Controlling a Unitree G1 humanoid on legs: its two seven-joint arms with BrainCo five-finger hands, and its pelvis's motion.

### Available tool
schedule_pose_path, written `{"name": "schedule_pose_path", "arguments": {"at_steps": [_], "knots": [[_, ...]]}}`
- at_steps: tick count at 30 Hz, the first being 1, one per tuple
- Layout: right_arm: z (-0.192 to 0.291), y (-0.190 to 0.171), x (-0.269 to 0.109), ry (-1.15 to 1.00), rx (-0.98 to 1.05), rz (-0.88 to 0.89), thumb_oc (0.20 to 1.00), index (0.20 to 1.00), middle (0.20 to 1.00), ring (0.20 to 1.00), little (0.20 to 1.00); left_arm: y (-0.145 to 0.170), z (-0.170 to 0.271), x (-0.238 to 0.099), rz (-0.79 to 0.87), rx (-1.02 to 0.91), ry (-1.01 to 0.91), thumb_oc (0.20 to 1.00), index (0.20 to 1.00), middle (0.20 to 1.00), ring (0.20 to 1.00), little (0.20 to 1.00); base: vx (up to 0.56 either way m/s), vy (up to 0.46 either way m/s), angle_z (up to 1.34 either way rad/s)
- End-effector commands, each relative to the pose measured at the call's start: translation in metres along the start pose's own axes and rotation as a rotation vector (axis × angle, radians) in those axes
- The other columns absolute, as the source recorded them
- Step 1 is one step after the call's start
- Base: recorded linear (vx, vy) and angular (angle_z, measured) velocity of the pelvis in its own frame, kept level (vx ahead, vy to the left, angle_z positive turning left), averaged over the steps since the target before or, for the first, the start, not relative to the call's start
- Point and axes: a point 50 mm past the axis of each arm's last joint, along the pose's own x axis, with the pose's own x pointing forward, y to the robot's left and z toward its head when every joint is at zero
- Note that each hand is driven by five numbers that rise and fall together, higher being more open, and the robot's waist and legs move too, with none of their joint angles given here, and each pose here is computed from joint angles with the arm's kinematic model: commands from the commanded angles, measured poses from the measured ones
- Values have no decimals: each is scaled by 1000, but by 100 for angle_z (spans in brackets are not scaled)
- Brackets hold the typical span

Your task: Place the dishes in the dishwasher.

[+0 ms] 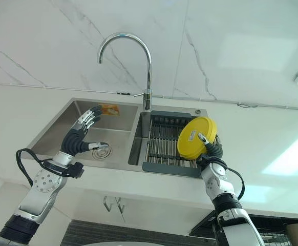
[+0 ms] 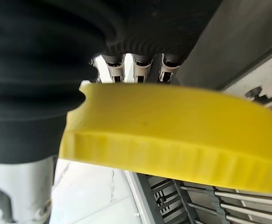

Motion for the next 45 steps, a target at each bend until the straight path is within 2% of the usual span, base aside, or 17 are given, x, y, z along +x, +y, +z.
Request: {"name": "schedule_pose_path", "arguments": {"at_steps": [1,7,8,9,10,13,19,30,39,45], "knots": [[55,14,17,-150,-1,12,1000,1000,1000,1000,1000,3,17,21,-18,-6,-108,1000,1000,1000,1000,1000,0,0,0],[59,15,22,-127,-67,5,1000,1000,1000,1000,1000,4,17,23,-22,-8,-105,1000,1000,1000,1000,1000,14,0,3],[58,15,23,-122,-99,9,460,460,460,460,460,3,18,23,-23,-9,-106,1000,1000,1000,1000,1000,28,3,10],[56,15,23,-116,-124,13,395,395,395,395,395,3,18,23,-23,-10,-107,1000,1000,1000,1000,1000,26,1,8],[54,15,22,-110,-152,13,200,200,200,200,200,3,18,22,-24,-11,-107,1000,1000,1000,1000,1000,21,-5,6],[50,15,22,-87,-245,34,200,200,200,200,200,2,18,22,-27,-10,-106,1000,1000,1000,1000,1000,13,-6,2],[49,13,23,-70,-299,42,200,200,200,200,200,4,18,22,-27,-10,-103,1000,1000,1000,1000,1000,0,0,0],[50,16,20,-114,-250,29,200,200,200,200,200,4,17,20,-22,-15,-101,1000,1000,1000,1000,1000,0,0,0],[58,34,7,-208,38,178,200,200,200,200,200,3,13,15,-16,-27,-94,1000,1000,1000,1000,1000,-6,19,0],[92,43,-11,-379,226,310,200,200,200,200,200,3,13,12,-10,-39,-94,1000,1000,1000,1000,1000,-33,100,-1]]}}
